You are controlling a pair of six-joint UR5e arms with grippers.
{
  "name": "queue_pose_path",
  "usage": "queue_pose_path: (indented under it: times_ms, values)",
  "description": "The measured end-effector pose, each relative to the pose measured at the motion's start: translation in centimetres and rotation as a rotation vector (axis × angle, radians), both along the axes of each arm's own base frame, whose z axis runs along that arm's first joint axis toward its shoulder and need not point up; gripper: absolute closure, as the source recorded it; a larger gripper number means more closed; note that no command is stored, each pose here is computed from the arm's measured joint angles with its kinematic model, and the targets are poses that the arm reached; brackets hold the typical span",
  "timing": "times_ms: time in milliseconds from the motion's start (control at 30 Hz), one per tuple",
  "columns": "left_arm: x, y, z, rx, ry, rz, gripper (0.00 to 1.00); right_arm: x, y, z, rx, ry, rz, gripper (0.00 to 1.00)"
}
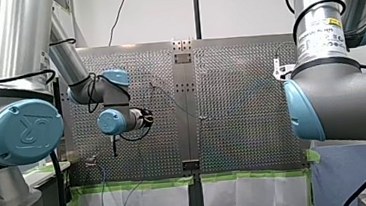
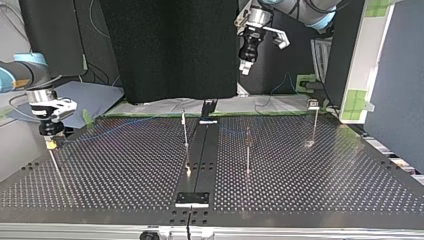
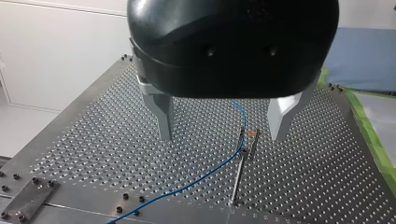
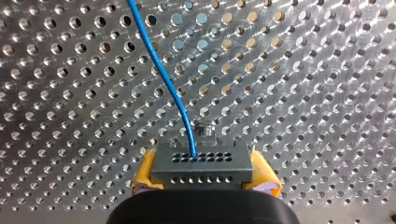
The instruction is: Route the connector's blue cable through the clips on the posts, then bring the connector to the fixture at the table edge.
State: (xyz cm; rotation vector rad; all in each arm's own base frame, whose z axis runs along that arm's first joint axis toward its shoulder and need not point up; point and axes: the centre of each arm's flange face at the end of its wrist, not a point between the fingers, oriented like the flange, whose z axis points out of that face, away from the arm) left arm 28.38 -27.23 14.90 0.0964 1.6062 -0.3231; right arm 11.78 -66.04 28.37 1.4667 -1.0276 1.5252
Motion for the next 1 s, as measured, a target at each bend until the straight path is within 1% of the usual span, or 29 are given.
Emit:
queue_pose_path:
  times_ms: [300,333,367,400,433,467,500,533,567,600,633,667,700,733,767,800,833,867,900,1000]
  values:
    - [0.1,-0.05,0.07,0.0,-0.002,-0.001,0.0,-0.01,0.03,-0.1,-0.001,0.0,0.0,1.0]
    - [0.11,-0.05,0.07,0.0,-0.002,-0.001,0.0,-0.01,0.04,-0.1,-0.001,0.0,0.0,0.92]
    - [0.12,-0.04,0.08,0.0,-0.002,-0.001,0.0,-0.02,0.04,-0.1,-0.001,0.0,0.0,0.92]
    - [0.14,-0.02,0.08,0.0,-0.003,0.0,0.0,-0.01,0.04,-0.1,-0.001,0.0,0.0,0.82]
    - [0.16,-0.01,0.09,0.0,-0.003,0.0,0.0,-0.01,0.04,-0.1,-0.001,0.0,0.0,0.75]
    - [0.17,0.0,0.09,0.0,-0.003,0.001,0.0,-0.01,0.04,-0.1,-0.001,0.0,0.0,0.75]
    - [0.2,0.02,0.1,-0.001,-0.003,0.001,0.0,-0.01,0.04,-0.1,-0.001,0.0,0.0,0.66]
    - [0.22,0.03,0.1,-0.001,-0.003,0.002,0.0,-0.01,0.04,-0.1,-0.001,0.0,0.0,0.6]
    - [0.23,0.04,0.1,-0.001,-0.003,0.002,0.0,-0.01,0.04,-0.11,-0.001,0.0,0.0,0.6]
    - [0.26,0.04,0.11,-0.001,-0.003,0.003,0.0,-0.01,0.04,-0.1,-0.001,0.0,0.0,0.53]
    - [0.29,0.05,0.12,-0.001,-0.004,0.003,0.0,-0.01,0.04,-0.11,-0.001,0.0,0.0,0.41]
    - [0.3,0.06,0.13,-0.001,-0.004,0.003,0.0,-0.02,0.04,-0.1,-0.001,0.0,0.0,0.41]
    - [0.32,0.08,0.12,-0.001,-0.004,0.004,0.0,-0.02,0.04,-0.1,-0.001,0.0,0.0,0.37]
    - [0.34,0.1,0.13,-0.001,-0.004,0.004,0.0,-0.02,0.04,-0.1,-0.001,0.0,0.0,0.21]
    - [0.36,0.11,0.13,-0.001,-0.004,0.004,0.0,-0.01,0.04,-0.11,-0.001,0.0,0.0,0.21]
    - [0.38,0.12,0.13,-0.001,-0.004,0.004,0.0,-0.01,0.06,-0.22,0.003,-0.001,0.0,0.11]
    - [0.4,0.12,0.14,-0.001,-0.005,0.004,0.0,-0.01,0.07,-0.25,0.004,-0.001,0.0,0.07]
    - [0.41,0.12,0.14,-0.002,-0.005,0.003,0.0,-0.01,0.08,-0.34,0.008,-0.002,-0.001,0.07]
    - [0.42,0.12,0.15,-0.002,-0.006,0.003,0.0,-0.04,0.13,-0.71,0.017,-0.002,-0.001,0.01]
    - [0.46,0.15,0.16,-0.002,-0.007,0.004,0.0,-0.02,0.09,-0.53,0.013,-0.002,0.0,0.01]
